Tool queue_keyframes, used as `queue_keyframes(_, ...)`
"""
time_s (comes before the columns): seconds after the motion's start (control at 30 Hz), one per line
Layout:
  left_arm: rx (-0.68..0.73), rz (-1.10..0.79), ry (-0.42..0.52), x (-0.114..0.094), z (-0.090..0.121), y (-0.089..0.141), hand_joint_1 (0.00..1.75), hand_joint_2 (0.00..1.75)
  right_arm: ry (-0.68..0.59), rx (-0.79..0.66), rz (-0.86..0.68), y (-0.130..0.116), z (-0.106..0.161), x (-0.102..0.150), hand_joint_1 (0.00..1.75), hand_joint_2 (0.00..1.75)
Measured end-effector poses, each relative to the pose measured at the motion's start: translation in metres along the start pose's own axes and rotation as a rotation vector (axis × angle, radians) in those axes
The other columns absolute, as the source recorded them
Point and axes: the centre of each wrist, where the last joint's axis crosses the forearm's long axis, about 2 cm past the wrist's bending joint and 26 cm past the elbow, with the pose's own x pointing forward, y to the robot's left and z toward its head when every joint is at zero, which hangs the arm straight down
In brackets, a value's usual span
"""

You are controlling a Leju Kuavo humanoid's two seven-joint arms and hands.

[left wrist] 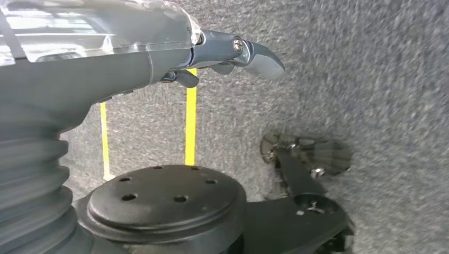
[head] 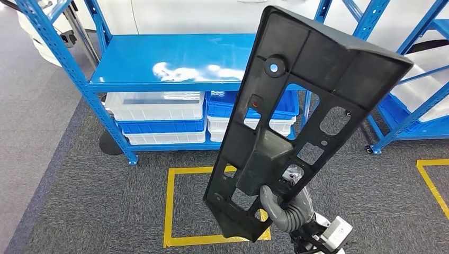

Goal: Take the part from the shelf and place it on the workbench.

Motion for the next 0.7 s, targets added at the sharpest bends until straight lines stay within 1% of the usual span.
queue_keyframes(0.1,-0.004,-0.002,-0.004,-0.0010,0.0002,-0.0005,0.00,1.75,0.005,-0.005,-0.005,-0.0005,0.0036,0.0000,1.75,1.75)
queue_keyframes(0.43,-0.016,-0.015,-0.063,-0.0003,0.0007,-0.0028,0.00,1.75,-0.002,0.009,-0.054,-0.0026,0.0049,-0.0002,1.75,1.75)
queue_keyframes(0.7,-0.017,-0.036,-0.026,-0.0011,0.0010,-0.0035,0.00,1.75,0.004,0.001,-0.072,-0.0030,0.0072,-0.0009,1.75,1.75)
